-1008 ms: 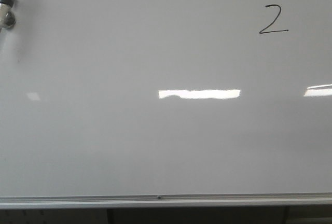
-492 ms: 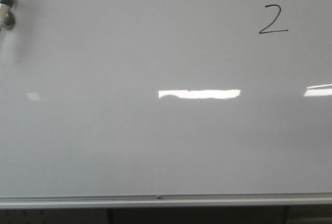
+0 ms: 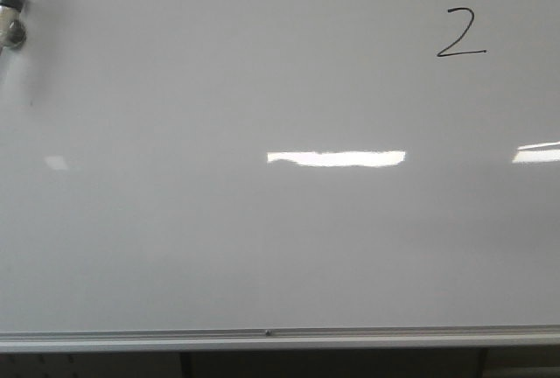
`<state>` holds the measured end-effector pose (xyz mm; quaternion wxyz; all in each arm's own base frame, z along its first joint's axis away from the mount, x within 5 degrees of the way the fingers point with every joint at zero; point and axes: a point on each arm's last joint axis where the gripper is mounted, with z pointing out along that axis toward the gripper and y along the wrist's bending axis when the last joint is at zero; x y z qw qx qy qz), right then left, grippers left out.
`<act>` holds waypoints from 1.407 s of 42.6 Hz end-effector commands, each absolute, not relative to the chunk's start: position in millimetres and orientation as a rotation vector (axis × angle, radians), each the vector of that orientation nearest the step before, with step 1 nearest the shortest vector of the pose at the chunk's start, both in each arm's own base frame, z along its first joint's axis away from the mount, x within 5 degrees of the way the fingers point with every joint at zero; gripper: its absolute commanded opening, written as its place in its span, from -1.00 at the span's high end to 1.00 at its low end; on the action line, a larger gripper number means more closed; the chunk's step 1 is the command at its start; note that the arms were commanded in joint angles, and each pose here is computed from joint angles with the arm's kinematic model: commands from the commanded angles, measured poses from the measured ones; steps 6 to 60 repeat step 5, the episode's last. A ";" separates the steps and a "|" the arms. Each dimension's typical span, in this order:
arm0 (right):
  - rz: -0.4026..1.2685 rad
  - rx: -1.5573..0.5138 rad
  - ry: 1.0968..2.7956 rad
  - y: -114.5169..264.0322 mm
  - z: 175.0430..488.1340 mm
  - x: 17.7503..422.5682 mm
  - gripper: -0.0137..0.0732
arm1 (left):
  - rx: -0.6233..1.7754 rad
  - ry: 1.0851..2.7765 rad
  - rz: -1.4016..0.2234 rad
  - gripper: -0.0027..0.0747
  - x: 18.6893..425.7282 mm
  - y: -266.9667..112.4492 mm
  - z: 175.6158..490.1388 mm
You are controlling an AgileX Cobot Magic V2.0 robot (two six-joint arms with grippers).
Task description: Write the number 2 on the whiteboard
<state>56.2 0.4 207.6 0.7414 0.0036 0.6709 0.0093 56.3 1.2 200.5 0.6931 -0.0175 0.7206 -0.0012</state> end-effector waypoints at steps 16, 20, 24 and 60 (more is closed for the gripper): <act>0.012 0.004 1.364 0.2 217.1 53.3 0.84 | -0.043 1.531 -0.005 0.98 55.7 1.4 198.1; 0.012 0.004 1.364 0.2 217.1 53.3 0.84 | -0.043 1.531 -0.005 0.98 55.7 1.4 198.1; 0.012 0.004 1.364 0.2 217.1 53.3 0.84 | -0.043 1.531 -0.005 0.98 55.7 1.4 198.1; 0.012 0.004 1.364 0.2 217.1 53.3 0.84 | -0.043 1.531 -0.005 0.98 55.7 1.4 198.1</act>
